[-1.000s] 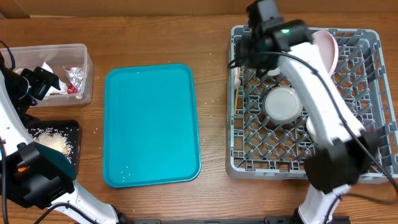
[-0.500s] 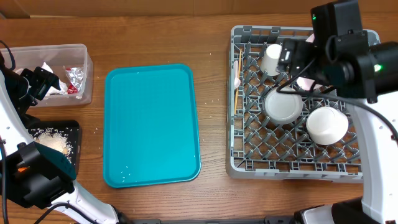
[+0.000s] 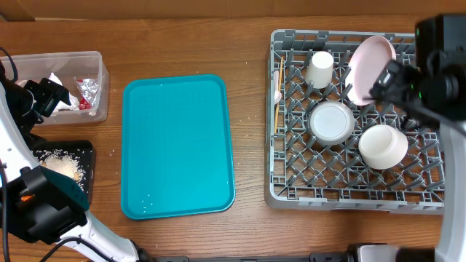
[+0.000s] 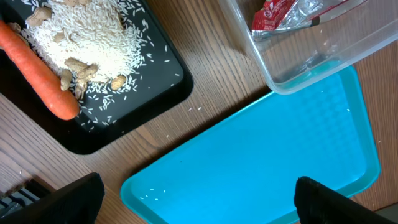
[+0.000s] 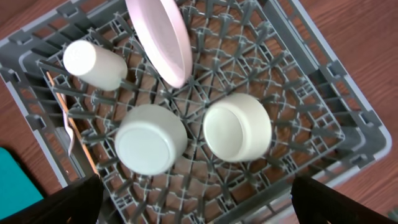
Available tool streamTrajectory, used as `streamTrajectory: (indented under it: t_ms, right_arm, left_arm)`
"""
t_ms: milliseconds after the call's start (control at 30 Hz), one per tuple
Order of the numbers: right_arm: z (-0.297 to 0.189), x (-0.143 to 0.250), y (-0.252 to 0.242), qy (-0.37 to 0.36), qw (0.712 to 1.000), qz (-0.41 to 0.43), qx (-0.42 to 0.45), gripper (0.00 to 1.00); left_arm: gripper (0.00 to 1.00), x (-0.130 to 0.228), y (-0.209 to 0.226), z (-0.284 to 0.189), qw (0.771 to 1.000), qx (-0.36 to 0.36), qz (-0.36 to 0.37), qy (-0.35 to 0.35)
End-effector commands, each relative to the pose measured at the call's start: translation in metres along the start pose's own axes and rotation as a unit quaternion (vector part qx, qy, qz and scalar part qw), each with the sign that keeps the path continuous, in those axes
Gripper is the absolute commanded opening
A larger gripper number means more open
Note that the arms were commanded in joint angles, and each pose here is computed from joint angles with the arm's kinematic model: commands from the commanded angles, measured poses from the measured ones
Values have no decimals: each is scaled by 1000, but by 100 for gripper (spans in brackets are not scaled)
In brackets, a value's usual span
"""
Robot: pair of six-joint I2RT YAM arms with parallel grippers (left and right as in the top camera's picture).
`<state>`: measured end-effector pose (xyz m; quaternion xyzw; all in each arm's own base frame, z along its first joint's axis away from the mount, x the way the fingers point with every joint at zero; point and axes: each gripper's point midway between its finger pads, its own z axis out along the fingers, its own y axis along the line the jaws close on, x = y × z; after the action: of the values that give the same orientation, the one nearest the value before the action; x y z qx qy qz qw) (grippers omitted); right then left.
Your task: Sort waste into correct bins and load items into the dishwasher rack
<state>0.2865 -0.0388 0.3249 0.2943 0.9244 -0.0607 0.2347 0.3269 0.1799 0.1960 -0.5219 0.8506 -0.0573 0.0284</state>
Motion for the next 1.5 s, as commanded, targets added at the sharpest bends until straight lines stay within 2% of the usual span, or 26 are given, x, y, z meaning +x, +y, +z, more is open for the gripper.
streamTrajectory:
  t_ms: [0,167,333,500,700,900,1000,1100,1233,1467]
  right_arm:
    - [-11,16,-19,-14,1000,16,2,100]
    - [4,51,-33,11,1000,21,9,100]
    - [18,89,-20,90,995,14,-35,100]
    - [22,99,-4,131,989,15,-67,100]
    - [25,98,-2,137,988,14,-64,100]
    - [27,95,-1,129,990,11,-64,100]
    - [32,92,8,118,990,-18,-79,100]
    - [43,86,28,88,986,-73,-125,100]
    - [56,88,58,38,965,-138,-217,100]
    - [89,107,65,-47,948,-138,-283,100]
  left_arm:
    - [100,0,-2,-12,1000,4,2,-20]
    - [100,0,-2,-12,1000,4,2,-19]
    - [100,0,-2,-12,1000,4,2,-20]
    - [100,0,-2,-12,1000,4,2,-20]
    - [100,0,-2,-12,1000,4,2,-19]
    - [100,0,-2,-12,1000,4,2,-20]
    - [100,0,-2,-12,1000,4,2,-20]
    - [100,0,-2,-12,1000,4,2,-20]
    - [100,0,-2,-12,1000,4,2,-20]
    - [100,0,-2,-12,1000,4,2,-19]
